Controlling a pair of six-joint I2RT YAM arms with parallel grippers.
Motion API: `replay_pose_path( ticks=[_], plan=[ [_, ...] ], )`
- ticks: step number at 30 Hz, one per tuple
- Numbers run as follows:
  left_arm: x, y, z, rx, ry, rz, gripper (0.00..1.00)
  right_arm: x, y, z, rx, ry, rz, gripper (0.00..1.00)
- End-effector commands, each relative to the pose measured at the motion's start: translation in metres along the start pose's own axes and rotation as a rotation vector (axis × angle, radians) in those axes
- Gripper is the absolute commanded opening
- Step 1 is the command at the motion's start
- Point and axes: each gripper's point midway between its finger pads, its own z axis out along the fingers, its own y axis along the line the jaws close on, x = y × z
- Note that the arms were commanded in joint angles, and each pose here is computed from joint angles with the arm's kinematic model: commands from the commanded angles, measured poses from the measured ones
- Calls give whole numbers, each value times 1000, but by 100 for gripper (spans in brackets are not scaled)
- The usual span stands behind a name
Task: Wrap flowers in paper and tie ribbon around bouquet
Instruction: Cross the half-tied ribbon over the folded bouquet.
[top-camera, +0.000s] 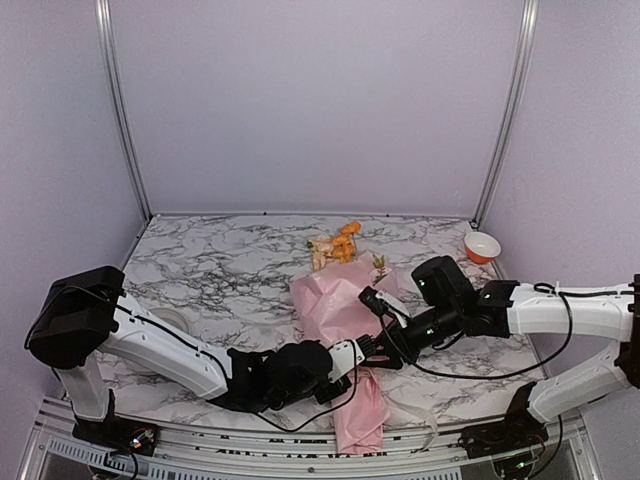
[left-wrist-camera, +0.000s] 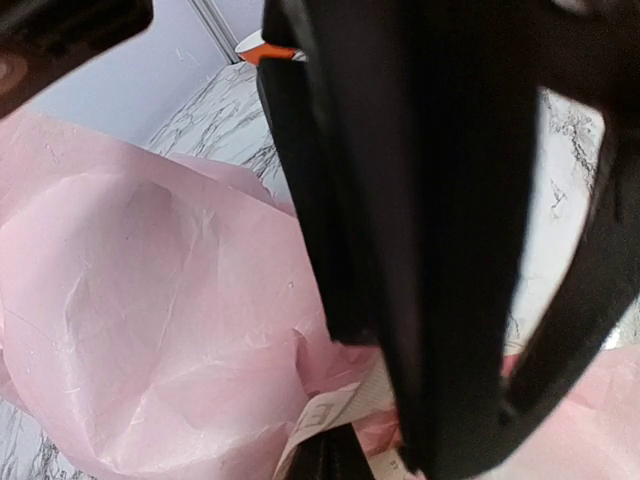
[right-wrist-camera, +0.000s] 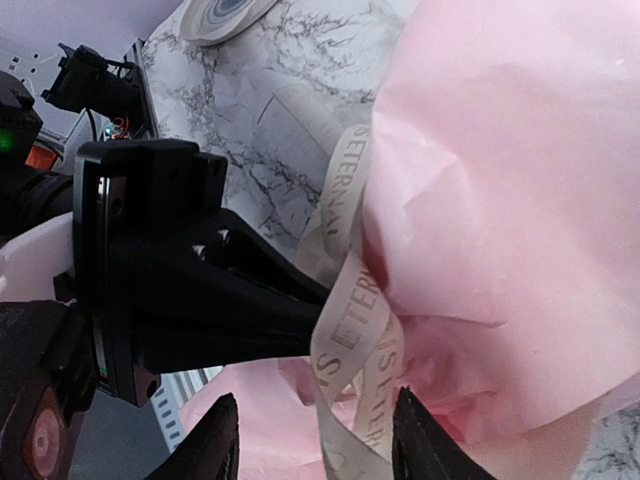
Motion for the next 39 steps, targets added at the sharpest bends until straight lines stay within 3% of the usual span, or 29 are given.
replay_pose_path(
  ticks=[1, 6, 11, 15, 21, 28, 33, 39],
  plan=[
    [0, 4, 3, -3, -19, -52, 0, -31, -14, -25, 114, -79, -32, 52],
    [2, 2, 6, 6, -20, -56, 0, -38, -21, -25, 146, -86, -28, 50],
    [2, 0, 6, 16, -23, -68, 0, -35, -39, -5, 186, -12, -1, 15],
    [5, 2, 5, 12, -23, -75, 0, -22, -38, 6, 157, 49, -13, 6],
    [7, 3, 6, 13, -23, -86, 0, 1, -25, 15, 50, 104, -10, 8],
    [10, 5, 6, 22, -20, -108, 0, 2, -8, 21, -38, 85, -41, 18],
    [9, 3, 6, 35, -24, -125, 0, -2, -22, 28, 21, 65, -28, 31],
    [11, 4, 5, 35, -22, -131, 0, -1, -34, 31, 142, 76, -68, 31]
  ],
)
